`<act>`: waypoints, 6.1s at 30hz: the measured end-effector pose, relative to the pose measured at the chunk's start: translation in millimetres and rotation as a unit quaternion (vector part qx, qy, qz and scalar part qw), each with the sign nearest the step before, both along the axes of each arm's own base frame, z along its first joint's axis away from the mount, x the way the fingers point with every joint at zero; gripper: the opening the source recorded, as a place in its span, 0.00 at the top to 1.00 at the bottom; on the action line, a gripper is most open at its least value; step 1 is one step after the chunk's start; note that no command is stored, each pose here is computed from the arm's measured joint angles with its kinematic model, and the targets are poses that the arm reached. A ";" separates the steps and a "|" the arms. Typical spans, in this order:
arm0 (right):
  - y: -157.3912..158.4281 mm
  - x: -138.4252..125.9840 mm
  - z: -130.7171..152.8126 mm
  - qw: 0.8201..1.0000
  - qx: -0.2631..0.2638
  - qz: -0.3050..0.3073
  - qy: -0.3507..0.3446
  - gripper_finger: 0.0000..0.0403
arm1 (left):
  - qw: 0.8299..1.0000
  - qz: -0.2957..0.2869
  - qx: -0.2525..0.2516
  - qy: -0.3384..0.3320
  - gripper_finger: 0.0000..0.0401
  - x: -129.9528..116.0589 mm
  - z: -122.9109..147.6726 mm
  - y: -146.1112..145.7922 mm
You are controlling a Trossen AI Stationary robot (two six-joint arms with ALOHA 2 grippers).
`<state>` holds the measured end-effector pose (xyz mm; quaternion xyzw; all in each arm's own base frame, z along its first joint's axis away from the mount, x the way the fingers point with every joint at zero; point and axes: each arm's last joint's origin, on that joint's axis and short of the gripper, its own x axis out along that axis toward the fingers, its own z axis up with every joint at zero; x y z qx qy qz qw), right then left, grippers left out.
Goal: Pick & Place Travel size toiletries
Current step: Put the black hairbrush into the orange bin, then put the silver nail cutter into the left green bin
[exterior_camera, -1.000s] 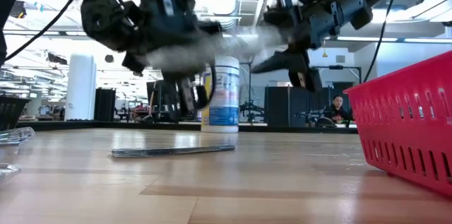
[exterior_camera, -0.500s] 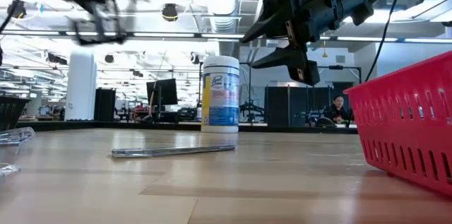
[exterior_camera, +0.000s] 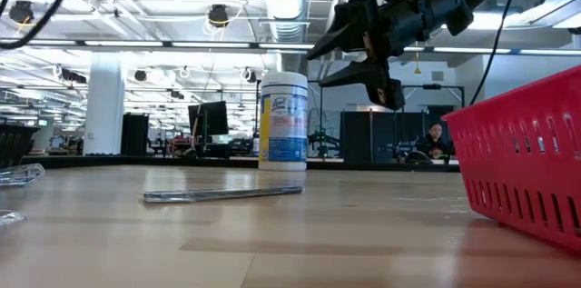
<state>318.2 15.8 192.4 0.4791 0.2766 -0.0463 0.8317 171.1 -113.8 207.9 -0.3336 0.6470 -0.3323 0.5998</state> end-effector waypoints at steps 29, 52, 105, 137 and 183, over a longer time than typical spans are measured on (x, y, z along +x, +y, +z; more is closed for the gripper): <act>0.6 0.4 0.5 1.000 0.001 0.000 -0.003 0.62 | 0.998 -0.026 0.037 0.041 0.94 -24.2 -28.1 -14.8; 0.9 0.3 0.6 1.000 0.006 0.010 -0.003 0.62 | 0.964 0.105 0.043 0.239 0.94 -23.4 -26.2 -16.5; 9.7 0.1 8.1 0.982 0.001 0.179 -0.064 0.66 | 0.661 0.296 0.167 0.669 0.84 -16.1 -66.1 -35.0; 9.8 0.2 8.7 0.981 0.002 0.180 -0.067 0.66 | 0.765 0.422 0.045 0.484 0.59 -2.2 -33.2 -36.0; -17.0 3.8 18.1 0.982 0.091 0.142 -0.089 0.81 | 0.914 0.378 0.146 0.038 1.00 14.0 -15.3 54.8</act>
